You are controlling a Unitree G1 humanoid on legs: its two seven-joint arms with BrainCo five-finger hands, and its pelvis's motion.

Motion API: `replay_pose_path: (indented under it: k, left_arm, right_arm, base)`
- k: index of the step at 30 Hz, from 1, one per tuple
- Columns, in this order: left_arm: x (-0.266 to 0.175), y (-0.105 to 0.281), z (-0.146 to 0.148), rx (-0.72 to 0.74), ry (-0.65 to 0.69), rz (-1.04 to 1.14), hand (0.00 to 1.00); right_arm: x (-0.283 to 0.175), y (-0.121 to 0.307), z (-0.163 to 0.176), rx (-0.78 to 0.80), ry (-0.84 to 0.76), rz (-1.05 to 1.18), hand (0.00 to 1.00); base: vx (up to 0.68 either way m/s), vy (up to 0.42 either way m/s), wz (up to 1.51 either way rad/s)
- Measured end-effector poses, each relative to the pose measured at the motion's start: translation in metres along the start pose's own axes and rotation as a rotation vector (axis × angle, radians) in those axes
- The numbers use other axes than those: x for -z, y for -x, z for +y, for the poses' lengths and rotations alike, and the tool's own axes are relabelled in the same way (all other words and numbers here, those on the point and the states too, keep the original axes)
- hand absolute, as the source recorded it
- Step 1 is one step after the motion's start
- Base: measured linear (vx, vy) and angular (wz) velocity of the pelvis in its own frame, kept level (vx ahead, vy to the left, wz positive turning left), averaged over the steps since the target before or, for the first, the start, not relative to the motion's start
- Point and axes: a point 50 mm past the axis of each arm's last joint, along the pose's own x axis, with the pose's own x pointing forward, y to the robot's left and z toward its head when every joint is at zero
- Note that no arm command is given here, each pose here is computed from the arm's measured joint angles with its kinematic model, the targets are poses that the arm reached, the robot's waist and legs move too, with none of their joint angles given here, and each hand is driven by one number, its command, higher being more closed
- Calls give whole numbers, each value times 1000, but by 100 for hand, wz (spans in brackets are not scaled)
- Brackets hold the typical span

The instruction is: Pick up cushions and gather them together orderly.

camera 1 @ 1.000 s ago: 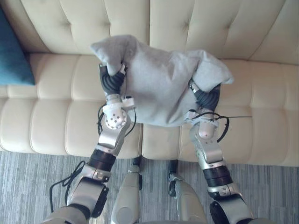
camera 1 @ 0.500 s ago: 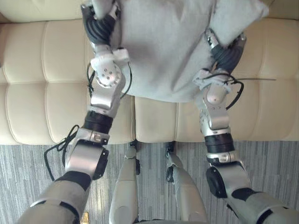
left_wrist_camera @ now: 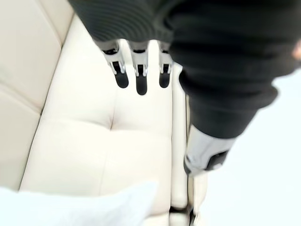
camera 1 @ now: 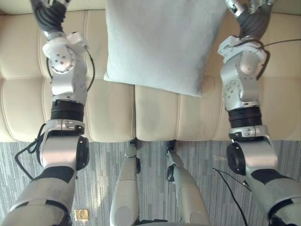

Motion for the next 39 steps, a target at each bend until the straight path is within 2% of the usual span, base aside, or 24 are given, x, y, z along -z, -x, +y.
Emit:
replay_pose_path:
  k: [3,6,8,10,11,13,15,16,17,20,21,24,32,36,37,39]
  left_arm:
    - [13,8,32,-59,-3,38,0]
    - [33,34,66,-87,-74,86,0]
    - [56,70,84,-90,-120,153,0]
    - [72,97,91,-93,-138,209,0]
    - [91,130,96,-93,-156,289,0]
    - [106,159,98,-78,-162,367,0]
    - [131,219,100,-46,-163,546,0]
    - [135,229,102,-45,-163,580,0]
    - [143,261,108,-26,-189,682,0]
    - [150,296,120,1,-230,802,0]
    - [156,320,131,12,-267,896,0]
    - [169,355,144,16,-335,1062,0]
    - [177,429,175,-47,-490,1395,0]
    - [175,442,187,-75,-536,1460,0]
    - [175,452,194,-32,-609,1533,0]
    - [175,452,193,-32,-609,1532,0]
  right_arm:
    - [0,2,-12,-5,36,-8,0]
    - [12,24,-38,-1,81,11,0]
    - [39,61,-77,37,157,106,0]
    - [56,88,-97,70,199,179,0]
    - [72,120,-112,108,217,252,0]
    - [85,147,-123,130,235,323,0]
    - [107,204,-144,170,300,497,0]
    - [109,214,-147,178,312,526,0]
    - [116,247,-158,191,367,622,0]
    - [124,291,-176,206,461,777,0]
    - [131,319,-186,188,532,898,0]
    - [142,368,-196,208,561,1099,0]
    - [154,458,-197,320,478,1473,0]
    - [152,477,-196,403,424,1538,0]
    - [161,482,-192,424,393,1599,0]
    - [161,482,-192,424,393,1599,0]
  base:
    - [30,-30,-2]
    - [10,-23,-1]
    - [57,-40,3]
    - [79,-26,9]
    - [83,-28,10]
    - [49,-25,7]
    - [45,-30,11]
    - [71,-34,13]
    - [67,-25,10]
    - [93,-11,11]
    - [95,5,11]
    - [69,20,14]
    - [22,38,10]
    - [37,34,8]
    - [0,0,0]
    - [0,0,0]
